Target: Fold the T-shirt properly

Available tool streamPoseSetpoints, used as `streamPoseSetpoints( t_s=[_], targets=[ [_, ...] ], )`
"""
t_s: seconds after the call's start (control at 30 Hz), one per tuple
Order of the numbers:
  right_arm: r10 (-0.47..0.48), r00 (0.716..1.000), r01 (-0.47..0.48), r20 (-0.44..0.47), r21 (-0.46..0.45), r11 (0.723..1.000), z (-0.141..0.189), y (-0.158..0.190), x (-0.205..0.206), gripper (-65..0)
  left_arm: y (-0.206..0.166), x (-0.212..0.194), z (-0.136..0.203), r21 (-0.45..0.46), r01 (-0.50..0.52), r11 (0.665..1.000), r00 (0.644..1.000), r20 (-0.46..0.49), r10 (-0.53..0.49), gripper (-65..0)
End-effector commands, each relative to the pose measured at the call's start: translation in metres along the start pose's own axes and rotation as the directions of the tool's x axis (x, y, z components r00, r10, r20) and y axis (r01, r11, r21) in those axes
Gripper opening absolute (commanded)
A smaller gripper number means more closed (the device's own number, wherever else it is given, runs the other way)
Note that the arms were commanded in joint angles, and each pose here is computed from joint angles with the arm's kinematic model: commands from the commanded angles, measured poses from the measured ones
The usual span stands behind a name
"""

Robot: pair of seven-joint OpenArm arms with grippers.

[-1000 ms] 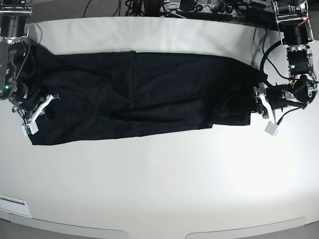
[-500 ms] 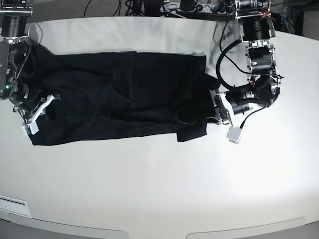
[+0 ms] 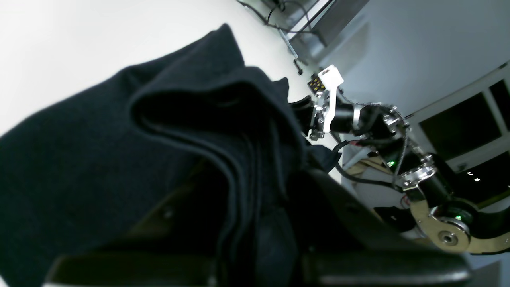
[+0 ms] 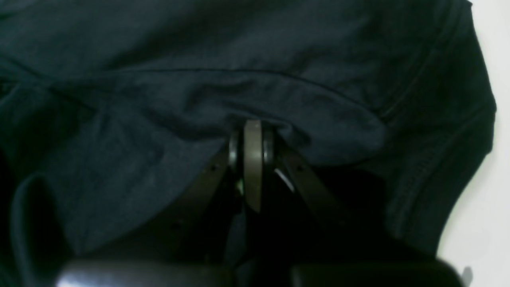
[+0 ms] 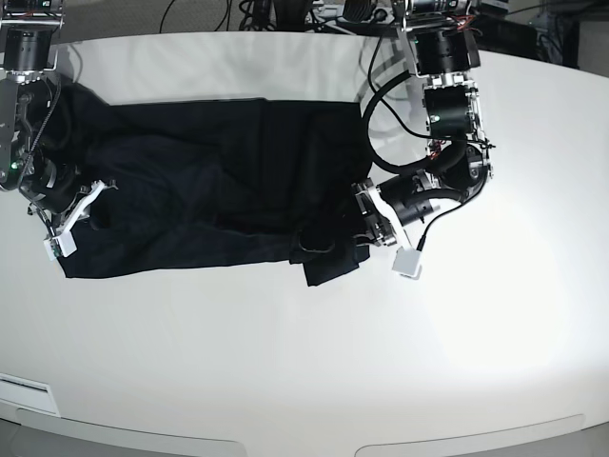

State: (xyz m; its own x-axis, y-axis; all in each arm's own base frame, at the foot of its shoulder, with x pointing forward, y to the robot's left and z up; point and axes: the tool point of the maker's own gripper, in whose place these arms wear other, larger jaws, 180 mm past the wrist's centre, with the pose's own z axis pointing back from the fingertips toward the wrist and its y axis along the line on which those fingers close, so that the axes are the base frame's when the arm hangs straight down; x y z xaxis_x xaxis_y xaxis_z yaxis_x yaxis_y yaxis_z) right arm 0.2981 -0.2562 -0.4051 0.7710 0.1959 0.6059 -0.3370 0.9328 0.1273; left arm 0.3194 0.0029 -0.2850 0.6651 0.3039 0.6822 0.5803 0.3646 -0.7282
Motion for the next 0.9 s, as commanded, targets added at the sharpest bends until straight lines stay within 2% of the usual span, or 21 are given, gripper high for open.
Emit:
streamPoseSetpoints(
  t_s=[0.0, 0.17, 0.27, 0.3, 0.33, 0.57, 0.7, 0.87],
  targets=[
    [0.02, 0.996, -0.02, -0.09, 0.004, 1.0, 0.001, 0.0, -0.018, -65.0, -0.009, 0.016, -0.003, -0.038, 0.022, 0.999, 0.999, 0.05, -0.02, -65.0],
    [0.021, 0.996, -0.021, -0.091, 0.003, 1.0, 0.001, 0.0, -0.018, -65.0, -0.013, 0.003, -0.018, -0.072, -0.013, 0.997, 1.0, 0.023, 0.015, -65.0],
    [0.02, 0.995, -0.02, -0.094, 0.004, 1.0, 0.001, 0.0, -0.018, -65.0, -0.024, 0.001, -0.029, -0.108, -0.007, 0.994, 1.0, 0.022, 0.01, -37.3],
    [0.019, 0.995, -0.018, -0.095, 0.006, 1.0, 0.001, 0.0, -0.018, -65.0, -0.028, 0.001, -0.033, -0.122, -0.006, 0.992, 1.0, 0.029, 0.009, -30.5],
    [0.017, 0.995, -0.016, -0.1, 0.009, 1.0, 0.001, 0.001, -0.019, -65.0, -0.032, 0.0, -0.037, -0.136, -0.004, 0.991, 1.0, 0.03, 0.008, -28.0],
    [0.014, 0.993, -0.009, -0.114, 0.048, 0.999, 0.002, 0.008, -0.022, -65.0, -0.042, -0.016, -0.053, -0.148, 0.024, 0.989, 0.999, -0.032, -0.029, -27.9],
    [0.014, 0.994, -0.008, -0.113, 0.049, 0.999, 0.001, 0.008, -0.021, -63.2, -0.045, 0.005, -0.053, -0.166, 0.017, 0.986, 0.997, 0.075, -0.005, -28.0],
    [0.014, 0.994, -0.008, -0.112, 0.049, 0.999, 0.001, 0.008, -0.021, -63.2, -0.069, 0.02, -0.059, -0.273, 0.005, 0.962, 0.996, 0.087, 0.019, -28.0]
  ],
)
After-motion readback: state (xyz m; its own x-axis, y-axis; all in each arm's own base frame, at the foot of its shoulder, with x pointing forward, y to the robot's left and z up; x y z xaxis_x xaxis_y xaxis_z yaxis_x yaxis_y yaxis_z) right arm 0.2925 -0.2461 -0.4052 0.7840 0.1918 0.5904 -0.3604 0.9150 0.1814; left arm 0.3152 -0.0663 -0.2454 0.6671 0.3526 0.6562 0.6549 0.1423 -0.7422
